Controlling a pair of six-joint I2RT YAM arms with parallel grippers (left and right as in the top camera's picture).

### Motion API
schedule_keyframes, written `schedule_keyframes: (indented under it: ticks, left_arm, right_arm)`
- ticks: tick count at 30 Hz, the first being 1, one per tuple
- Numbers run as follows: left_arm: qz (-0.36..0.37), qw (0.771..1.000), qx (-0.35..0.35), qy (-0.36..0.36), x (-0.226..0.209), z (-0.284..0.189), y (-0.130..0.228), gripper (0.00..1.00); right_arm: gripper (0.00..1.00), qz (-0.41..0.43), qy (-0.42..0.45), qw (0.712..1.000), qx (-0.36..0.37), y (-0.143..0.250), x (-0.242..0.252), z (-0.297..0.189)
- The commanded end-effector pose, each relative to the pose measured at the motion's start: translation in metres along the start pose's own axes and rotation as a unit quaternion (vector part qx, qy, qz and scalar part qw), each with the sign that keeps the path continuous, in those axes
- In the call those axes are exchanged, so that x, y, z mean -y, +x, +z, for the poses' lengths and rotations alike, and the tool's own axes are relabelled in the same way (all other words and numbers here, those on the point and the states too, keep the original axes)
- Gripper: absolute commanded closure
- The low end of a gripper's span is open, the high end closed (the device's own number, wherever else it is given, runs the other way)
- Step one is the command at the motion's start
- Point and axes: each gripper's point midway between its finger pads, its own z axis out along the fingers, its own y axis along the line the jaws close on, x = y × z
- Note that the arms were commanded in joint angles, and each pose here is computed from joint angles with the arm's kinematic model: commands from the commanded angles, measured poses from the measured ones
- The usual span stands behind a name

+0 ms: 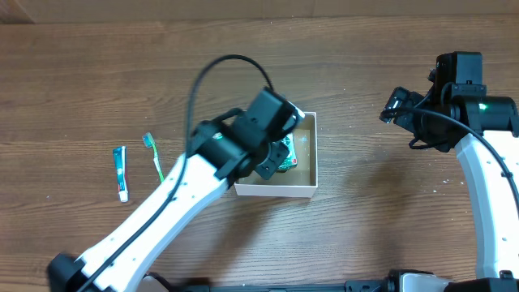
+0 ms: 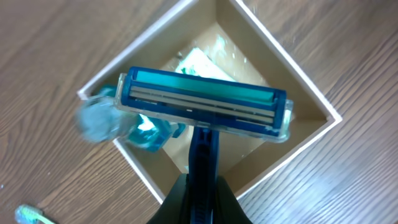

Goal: Pack container
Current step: 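Grasp the blue razor with the left gripper, then drop the blue razor into the front of the box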

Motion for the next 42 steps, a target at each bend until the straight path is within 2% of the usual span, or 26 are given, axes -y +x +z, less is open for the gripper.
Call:
schedule_keyframes:
  ticks: [1,5,9,10,11,12,13,16,22,23,24,25,28,30,32,35,37,42]
  left_arm:
    - [0.053,0.996,-0.067,-0.002,0.007,0.046,0.016,0.96]
    - [0.057,0.989,-0.140,0.001,0.009,0.095,0.037,0.96]
    - [0.064,0.983,-0.174,0.013,0.019,0.116,0.050,0.94]
    - [0.066,0.983,-0.173,0.013,0.019,0.116,0.049,0.79]
    - [0.068,0.983,-0.170,0.010,0.020,0.113,0.047,0.57]
    - [0.072,0.983,-0.171,0.007,0.020,0.106,0.044,0.42]
    - [0.075,0.982,-0.172,0.004,0.020,0.101,0.042,0.34]
    - [0.076,0.983,-0.166,-0.014,0.015,0.072,0.027,0.27]
    - [-0.027,0.991,-0.085,-0.101,-0.023,-0.024,-0.012,0.23]
    - [-0.053,0.990,-0.068,-0.116,-0.032,-0.037,-0.014,0.17]
    - [-0.092,0.986,-0.043,-0.132,-0.045,-0.054,-0.014,0.03]
    - [-0.129,0.982,-0.023,-0.138,-0.058,-0.070,-0.012,0.00]
    - [-0.266,0.949,0.008,-0.170,-0.113,-0.103,0.009,0.00]
    - [-0.350,0.918,-0.001,-0.188,-0.151,-0.112,0.033,0.00]
    - [-0.402,0.898,-0.015,-0.176,-0.174,-0.106,0.051,0.00]
    - [-0.474,0.867,-0.046,-0.145,-0.200,-0.078,0.084,0.00]
    - [-0.502,0.848,-0.080,-0.150,-0.213,-0.052,0.114,0.00]
    - [-0.534,0.822,-0.149,-0.131,-0.211,0.021,0.170,0.00]
  right_arm:
    - [0.00,-0.004,-0.003,1.000,0.001,-0.001,-0.001,0.000]
    - [0.00,-0.004,-0.003,1.000,0.001,-0.001,-0.001,0.000]
    - [0.00,-0.004,-0.003,1.000,0.001,-0.001,-0.001,0.000]
    - [0.00,-0.004,-0.003,1.000,0.001,-0.001,-0.001,0.000]
    - [0.00,-0.004,-0.003,1.000,0.001,-0.001,-0.001,0.000]
    - [0.00,-0.004,-0.003,1.000,0.001,-0.001,-0.001,0.000]
    - [0.00,-0.004,-0.003,1.000,0.000,-0.001,-0.001,0.000]
    - [0.00,-0.004,-0.003,1.000,0.000,-0.001,-0.001,0.000]
    - [0.00,-0.006,-0.003,1.000,0.001,-0.001,-0.001,0.000]
    - [0.00,-0.006,-0.003,1.000,0.001,-0.001,-0.001,0.000]
    - [0.00,-0.008,-0.003,1.000,0.001,-0.001,-0.001,0.000]
    - [0.00,-0.008,-0.003,1.000,0.001,-0.001,-0.001,0.000]
    - [0.00,-0.008,-0.003,1.000,0.001,-0.001,-0.001,0.000]
    - [0.00,-0.008,-0.003,1.000,0.001,-0.001,-0.001,0.000]
    - [0.00,-0.008,-0.003,1.000,0.001,-0.001,-0.001,0.000]
    - [0.00,-0.008,-0.003,1.000,0.001,-0.001,-0.001,0.000]
    - [0.00,-0.008,-0.003,1.000,0.001,-0.001,-0.001,0.000]
    - [0.00,-0.008,-0.003,1.000,0.001,-0.001,-0.001,0.000]
